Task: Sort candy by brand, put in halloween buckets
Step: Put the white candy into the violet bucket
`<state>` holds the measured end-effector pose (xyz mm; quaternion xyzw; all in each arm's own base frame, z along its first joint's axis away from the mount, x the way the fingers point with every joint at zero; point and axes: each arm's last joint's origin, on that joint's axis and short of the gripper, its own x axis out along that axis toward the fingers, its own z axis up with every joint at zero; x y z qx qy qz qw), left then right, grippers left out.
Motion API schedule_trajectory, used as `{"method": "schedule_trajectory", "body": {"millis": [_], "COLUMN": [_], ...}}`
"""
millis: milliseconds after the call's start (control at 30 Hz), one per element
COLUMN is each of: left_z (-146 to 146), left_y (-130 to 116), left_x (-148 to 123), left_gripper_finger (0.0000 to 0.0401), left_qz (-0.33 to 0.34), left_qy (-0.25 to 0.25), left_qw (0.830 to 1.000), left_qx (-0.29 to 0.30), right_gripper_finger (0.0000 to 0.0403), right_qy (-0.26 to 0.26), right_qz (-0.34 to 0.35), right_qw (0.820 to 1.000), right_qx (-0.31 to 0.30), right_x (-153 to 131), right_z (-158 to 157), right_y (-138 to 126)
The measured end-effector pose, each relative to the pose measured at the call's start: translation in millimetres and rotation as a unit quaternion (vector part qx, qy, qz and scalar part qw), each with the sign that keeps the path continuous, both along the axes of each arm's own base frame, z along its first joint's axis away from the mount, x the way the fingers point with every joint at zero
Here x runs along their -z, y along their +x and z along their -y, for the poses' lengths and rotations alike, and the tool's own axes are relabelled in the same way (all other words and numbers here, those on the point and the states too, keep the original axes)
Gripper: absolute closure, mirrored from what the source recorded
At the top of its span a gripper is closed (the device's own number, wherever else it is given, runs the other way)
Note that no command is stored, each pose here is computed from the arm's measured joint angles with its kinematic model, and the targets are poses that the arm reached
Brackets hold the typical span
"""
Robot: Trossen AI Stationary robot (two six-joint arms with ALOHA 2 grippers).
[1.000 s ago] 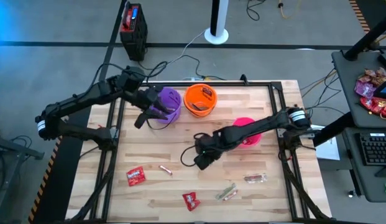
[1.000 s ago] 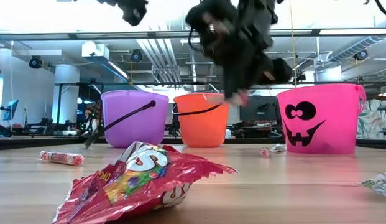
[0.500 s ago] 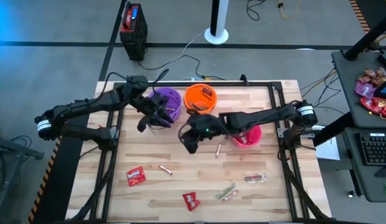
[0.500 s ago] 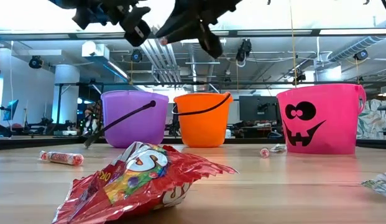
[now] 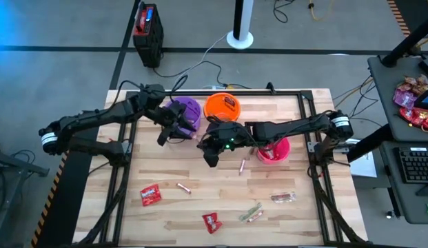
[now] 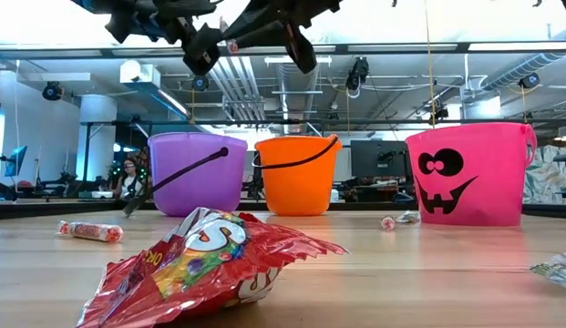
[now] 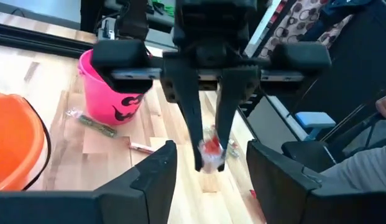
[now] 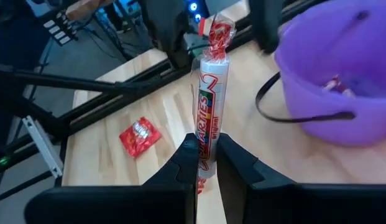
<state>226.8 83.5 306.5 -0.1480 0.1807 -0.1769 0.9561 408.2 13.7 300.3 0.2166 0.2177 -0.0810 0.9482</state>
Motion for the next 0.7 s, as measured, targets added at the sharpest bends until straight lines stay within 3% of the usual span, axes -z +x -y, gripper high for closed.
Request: {"method": "schedule_trajectory", "body": {"millis": [300, 700], "left_z": [-1.3, -9.0], "left_y": [2.1, 17.1], "left_x": [-2.3, 7.9], "left_gripper_finger": [0.0227, 0.0281], "left_qz": [0.018, 0.011], "left_qy": [0.012, 0.003], "left_qw": [1.0, 1.0], "left_qx": [-0.001, -0.02], "right_gripper_finger": [0.0376, 0.0376], "right_qy": [-0.021, -0.026], "right_qz": [0.022, 0.021], "right_qw": [0.999, 0.999], "right_qx": [0.017, 0.015], "right_x": [-6.6, -6.3], "right_z": [14.3, 14.7], "right_y": [0.3, 0.3]}}
